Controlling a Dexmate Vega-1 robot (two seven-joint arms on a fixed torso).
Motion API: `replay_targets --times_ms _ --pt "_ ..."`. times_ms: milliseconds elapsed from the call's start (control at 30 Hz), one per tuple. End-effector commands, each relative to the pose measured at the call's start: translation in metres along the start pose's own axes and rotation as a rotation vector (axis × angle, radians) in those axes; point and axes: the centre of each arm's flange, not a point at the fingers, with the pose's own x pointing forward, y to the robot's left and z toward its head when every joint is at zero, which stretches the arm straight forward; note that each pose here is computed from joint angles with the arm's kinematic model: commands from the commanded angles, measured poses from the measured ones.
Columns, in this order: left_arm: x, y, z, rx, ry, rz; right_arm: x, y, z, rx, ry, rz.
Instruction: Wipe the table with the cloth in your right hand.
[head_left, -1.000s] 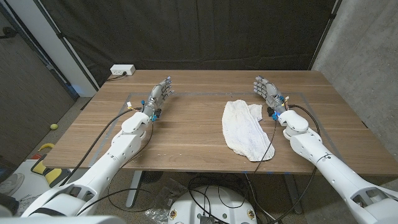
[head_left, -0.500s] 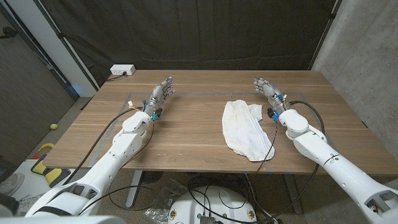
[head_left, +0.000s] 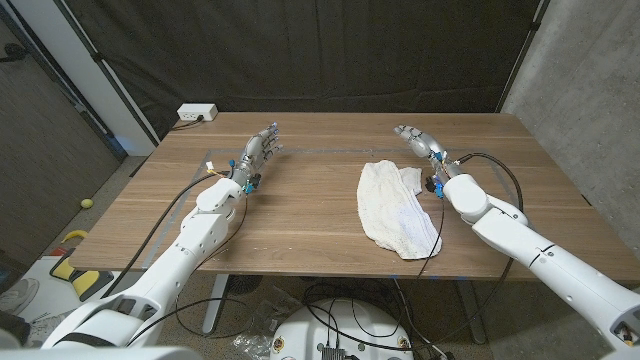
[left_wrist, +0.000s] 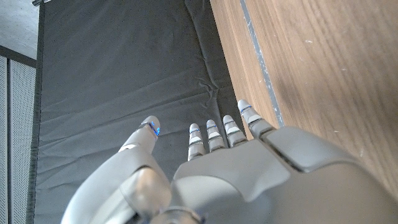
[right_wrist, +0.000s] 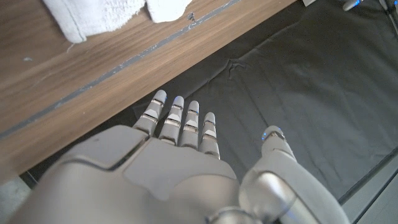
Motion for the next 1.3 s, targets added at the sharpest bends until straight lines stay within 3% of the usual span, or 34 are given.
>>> replay_targets --times_ms 33,733,967,1300 --pt "-0.005 0.0 0.002 0.003 -0.002 -0.006 -0.01 0.008 0.02 -0.235 -0.015 -0.009" --pt "-0.013 0.003 0.001 -0.008 0.006 -0.018 -0.024 0.027 0.049 -0.524 -0.006 0.041" --pt "-0.019 0.005 0.001 -0.012 0.004 -0.015 -0.026 0.036 0.058 -0.61 0.06 0.129" --pt "-0.022 0.005 0.0 -0.014 0.008 -0.023 -0.031 0.045 0.056 -0.655 0.156 0.239"
